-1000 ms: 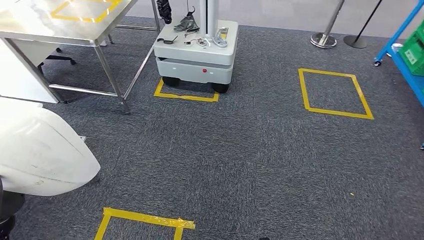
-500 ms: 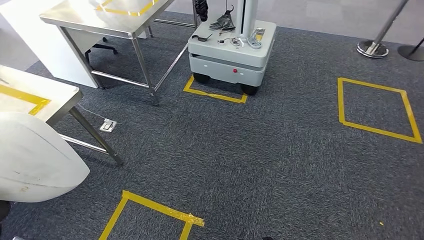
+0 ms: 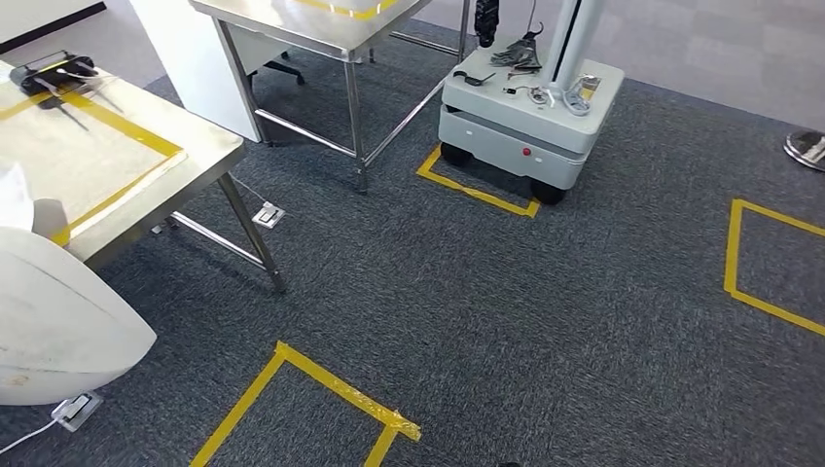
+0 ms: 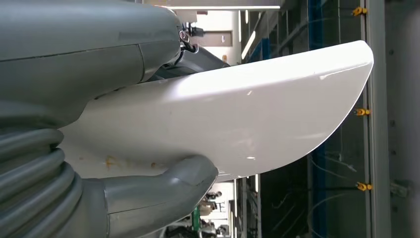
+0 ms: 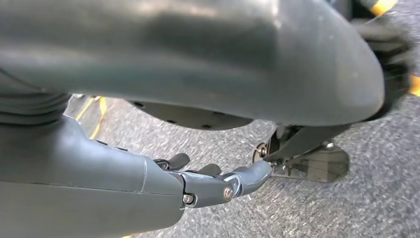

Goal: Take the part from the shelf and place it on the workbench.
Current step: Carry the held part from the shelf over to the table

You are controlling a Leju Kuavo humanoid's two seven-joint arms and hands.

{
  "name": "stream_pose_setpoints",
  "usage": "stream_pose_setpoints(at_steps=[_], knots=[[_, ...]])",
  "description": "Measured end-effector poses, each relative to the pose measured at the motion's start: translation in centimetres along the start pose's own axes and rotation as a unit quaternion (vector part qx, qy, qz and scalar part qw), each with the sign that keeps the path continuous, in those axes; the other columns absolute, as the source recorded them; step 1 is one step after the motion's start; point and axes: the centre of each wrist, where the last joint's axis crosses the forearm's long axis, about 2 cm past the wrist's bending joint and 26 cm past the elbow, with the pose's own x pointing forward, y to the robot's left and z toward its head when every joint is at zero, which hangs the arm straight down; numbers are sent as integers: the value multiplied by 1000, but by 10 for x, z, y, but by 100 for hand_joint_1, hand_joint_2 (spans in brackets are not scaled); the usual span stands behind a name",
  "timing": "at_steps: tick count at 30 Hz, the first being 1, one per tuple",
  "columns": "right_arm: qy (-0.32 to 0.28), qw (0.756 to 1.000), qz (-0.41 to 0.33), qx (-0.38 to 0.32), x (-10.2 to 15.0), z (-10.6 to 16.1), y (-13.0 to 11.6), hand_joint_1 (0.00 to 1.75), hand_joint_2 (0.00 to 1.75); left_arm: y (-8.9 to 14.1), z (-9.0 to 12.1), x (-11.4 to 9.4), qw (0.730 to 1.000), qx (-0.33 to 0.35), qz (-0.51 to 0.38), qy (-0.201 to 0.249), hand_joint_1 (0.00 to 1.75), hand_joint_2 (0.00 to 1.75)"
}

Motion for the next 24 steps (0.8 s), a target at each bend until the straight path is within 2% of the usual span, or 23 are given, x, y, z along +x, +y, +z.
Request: stream_pose_setpoints(at_steps=[8, 16, 24], knots=[[0, 1000, 1, 1, 1, 0, 1, 0, 0, 4, 2, 3, 1000, 3, -5, -1, 175, 175], [11, 1000, 6, 3, 2, -1, 3, 0, 0, 30, -9, 14, 1000, 3, -4, -5, 175, 175], [7, 1000, 2, 6, 9, -2, 7, 0, 0, 32, -14, 14, 1000, 1, -13, 2, 175, 175]])
